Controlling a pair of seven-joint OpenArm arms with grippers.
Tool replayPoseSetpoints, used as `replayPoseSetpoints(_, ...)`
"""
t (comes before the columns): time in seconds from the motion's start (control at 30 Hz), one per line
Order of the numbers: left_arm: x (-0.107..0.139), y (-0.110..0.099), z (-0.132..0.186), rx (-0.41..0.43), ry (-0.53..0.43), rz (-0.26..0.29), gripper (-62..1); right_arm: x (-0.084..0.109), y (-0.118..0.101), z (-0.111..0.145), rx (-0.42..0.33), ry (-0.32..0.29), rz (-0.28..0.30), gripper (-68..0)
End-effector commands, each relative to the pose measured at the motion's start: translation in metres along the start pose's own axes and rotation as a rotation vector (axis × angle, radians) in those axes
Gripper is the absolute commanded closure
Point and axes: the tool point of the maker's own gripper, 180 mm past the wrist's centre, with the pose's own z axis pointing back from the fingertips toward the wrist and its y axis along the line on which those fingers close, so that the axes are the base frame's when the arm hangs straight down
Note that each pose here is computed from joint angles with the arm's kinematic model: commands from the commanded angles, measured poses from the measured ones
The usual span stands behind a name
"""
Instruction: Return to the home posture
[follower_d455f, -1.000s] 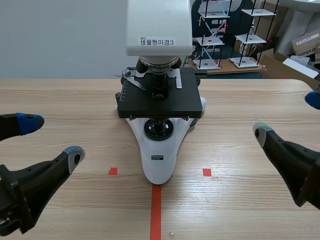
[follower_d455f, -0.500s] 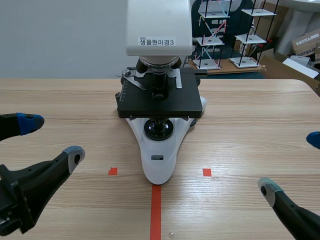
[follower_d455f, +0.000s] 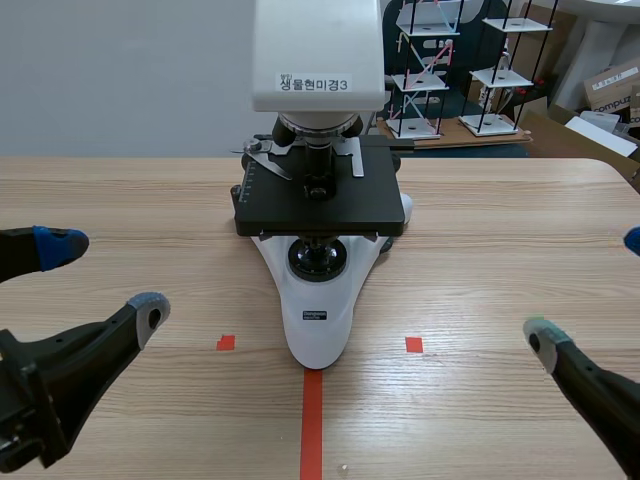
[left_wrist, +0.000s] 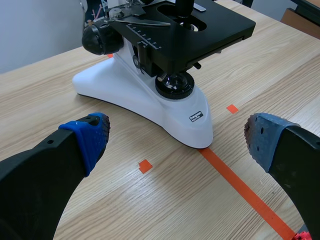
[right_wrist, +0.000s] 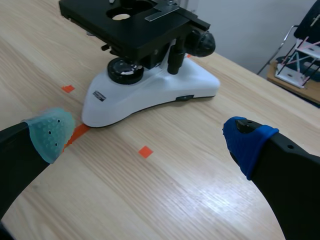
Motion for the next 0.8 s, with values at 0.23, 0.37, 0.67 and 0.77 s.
replayPoseSetpoints(0.23, 0.0089, -0.0051, -0.0011, -0.011, -0.032, 0.010, -57.0, 0.0165, -0.0138, -0.0111, -0.018, -0.045, 0.050, -67.9)
replayPoseSetpoints(0.37, 0.0090, -0.0051, -0.0011, -0.011, -0.032, 0.010, -57.0, 0.0164, -0.0138, -0.0111, -0.018, -0.044, 0.050, -67.9)
replayPoseSetpoints(0.67, 0.0090, -0.0051, -0.0011, -0.011, -0.032, 0.010, -57.0, 0.0150, -0.0137, -0.0111, -0.017, -0.037, 0.052, -67.9)
replayPoseSetpoints(0.77, 0.0090, -0.0051, -0.0011, -0.011, -0.032, 0.010, -57.0, 0.0140, -0.0138, -0.0111, -0.017, -0.031, 0.053, -67.9)
